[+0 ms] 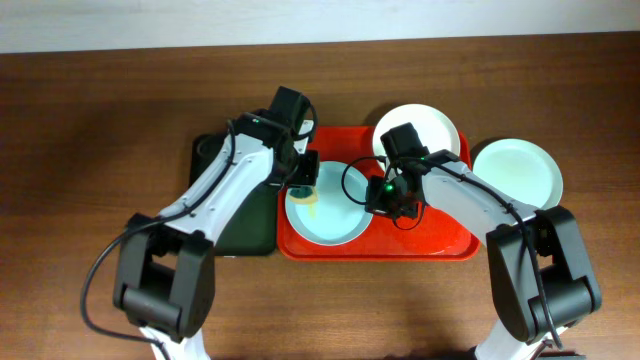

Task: Clean dirty plates on tray and stack at the side
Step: 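Scrub the light blue plate with the sponge while right gripper holds it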

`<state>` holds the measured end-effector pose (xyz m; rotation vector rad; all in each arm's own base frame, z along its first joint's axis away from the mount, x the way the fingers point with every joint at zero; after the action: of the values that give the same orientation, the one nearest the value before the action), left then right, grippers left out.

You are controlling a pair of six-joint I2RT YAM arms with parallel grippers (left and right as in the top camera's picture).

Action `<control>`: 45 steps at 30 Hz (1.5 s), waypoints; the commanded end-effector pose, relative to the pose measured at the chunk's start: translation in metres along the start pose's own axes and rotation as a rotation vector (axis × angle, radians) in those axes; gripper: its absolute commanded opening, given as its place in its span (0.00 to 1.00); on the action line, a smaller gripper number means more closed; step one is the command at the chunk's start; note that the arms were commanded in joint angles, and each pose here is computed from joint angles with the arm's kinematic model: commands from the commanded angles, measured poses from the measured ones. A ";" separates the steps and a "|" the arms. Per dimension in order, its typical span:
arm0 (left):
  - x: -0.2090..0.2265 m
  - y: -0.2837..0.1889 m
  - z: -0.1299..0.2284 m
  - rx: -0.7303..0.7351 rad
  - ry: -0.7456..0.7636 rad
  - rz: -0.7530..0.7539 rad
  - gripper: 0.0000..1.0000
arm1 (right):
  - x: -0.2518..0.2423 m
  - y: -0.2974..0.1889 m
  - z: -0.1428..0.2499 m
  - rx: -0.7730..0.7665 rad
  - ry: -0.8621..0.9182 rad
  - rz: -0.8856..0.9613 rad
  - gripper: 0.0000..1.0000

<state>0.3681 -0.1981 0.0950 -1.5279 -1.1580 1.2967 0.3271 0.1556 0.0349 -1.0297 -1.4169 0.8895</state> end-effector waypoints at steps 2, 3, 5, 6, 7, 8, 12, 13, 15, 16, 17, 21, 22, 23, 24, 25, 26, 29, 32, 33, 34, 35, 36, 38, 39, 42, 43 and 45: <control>0.002 0.036 0.007 0.066 -0.044 -0.035 0.00 | 0.000 0.000 -0.001 -0.006 0.001 0.010 0.04; 0.003 0.042 0.006 0.070 -0.050 -0.037 0.00 | 0.000 0.000 -0.001 -0.006 0.001 0.010 0.04; 0.004 0.050 0.006 0.074 -0.051 -0.040 0.00 | 0.000 0.000 -0.001 -0.006 0.001 0.010 0.04; 0.005 0.053 0.006 0.077 -0.051 -0.041 0.00 | 0.000 0.000 -0.001 -0.006 0.001 0.010 0.04; 0.007 0.058 0.006 0.079 -0.054 -0.048 0.00 | 0.000 0.000 -0.001 -0.006 0.001 0.010 0.04; 0.009 0.061 0.006 0.082 -0.066 -0.064 0.00 | 0.000 0.000 -0.001 -0.006 0.001 0.010 0.04; 0.014 0.080 0.016 0.131 -0.067 -0.091 0.00 | 0.000 0.000 -0.001 -0.006 0.001 0.010 0.04; 0.014 0.086 0.019 0.146 -0.063 -0.097 0.00 | 0.000 0.000 -0.001 -0.006 0.001 0.010 0.04; 0.012 0.098 0.028 0.181 -0.053 -0.103 0.00 | 0.000 0.000 -0.001 -0.006 0.001 0.010 0.04; 0.010 0.102 0.031 0.194 -0.049 -0.101 0.00 | 0.000 0.000 -0.001 -0.006 0.001 0.010 0.04; 0.007 0.105 0.035 0.208 -0.043 -0.095 0.00 | 0.000 0.000 -0.001 -0.006 0.001 0.010 0.04; -0.009 0.101 0.040 0.230 -0.003 -0.030 0.00 | 0.000 0.000 -0.001 -0.008 0.000 0.010 0.04; -0.011 0.098 0.039 0.227 -0.001 -0.017 0.00 | 0.000 0.000 -0.001 -0.008 0.000 0.010 0.04; -0.013 0.093 0.037 0.217 -0.001 -0.004 0.00 | 0.000 0.000 -0.001 -0.008 0.000 0.010 0.04; -0.016 0.088 0.035 0.207 -0.001 0.007 0.00 | 0.000 0.000 -0.001 -0.008 0.000 0.010 0.04; -0.019 0.081 0.031 0.193 -0.001 0.025 0.00 | 0.000 0.000 -0.001 -0.008 0.000 0.010 0.04; -0.023 0.071 0.027 0.172 0.002 0.044 0.00 | 0.000 0.000 -0.001 -0.008 0.000 0.010 0.04; -0.033 0.040 0.017 0.098 0.021 0.080 0.00 | 0.000 0.000 -0.001 -0.008 0.000 0.009 0.04; -0.038 0.021 0.012 0.050 0.031 0.091 0.00 | 0.000 0.000 -0.001 -0.007 0.000 0.010 0.04; -0.038 0.019 0.011 0.041 0.032 0.089 0.00 | 0.000 0.000 -0.001 -0.007 0.000 0.010 0.04; -0.036 0.016 0.009 0.027 0.034 0.075 0.00 | 0.000 0.000 -0.001 -0.007 0.000 0.010 0.04; -0.032 0.016 0.007 0.014 0.034 0.051 0.00 | 0.000 0.000 -0.001 -0.007 0.000 0.010 0.04; -0.028 0.017 0.006 0.007 0.033 0.026 0.00 | 0.000 0.000 -0.001 -0.006 0.000 0.010 0.04; -0.020 0.018 0.005 -0.007 0.031 -0.025 0.00 | 0.000 0.000 0.000 -0.005 0.001 0.011 0.04; -0.016 0.019 0.004 -0.013 0.030 -0.051 0.00 | 0.000 0.000 0.000 -0.005 0.001 0.010 0.04; -0.004 0.024 0.007 -0.019 0.024 -0.109 0.00 | 0.000 0.000 0.000 -0.005 0.001 0.010 0.04; -0.001 0.027 0.010 -0.015 0.024 -0.116 0.00 | 0.000 0.000 0.000 -0.005 0.001 0.011 0.04; 0.004 0.037 0.017 -0.006 0.022 -0.121 0.00 | 0.000 0.000 0.000 -0.005 0.001 0.011 0.04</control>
<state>0.3632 -0.2156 0.0672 -1.4794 -1.1866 1.2434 0.3281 0.1526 0.0339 -1.0508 -1.4129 0.8998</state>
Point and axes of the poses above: each gripper's point midway between its finger pads, its own y axis out along the fingers, its own x axis along the line the jaws close on, z = x × y, the point moved 2 cm from there along -y, back along the fingers, and after that the axes turned 9 degrees about -y, right-handed, at the moved point
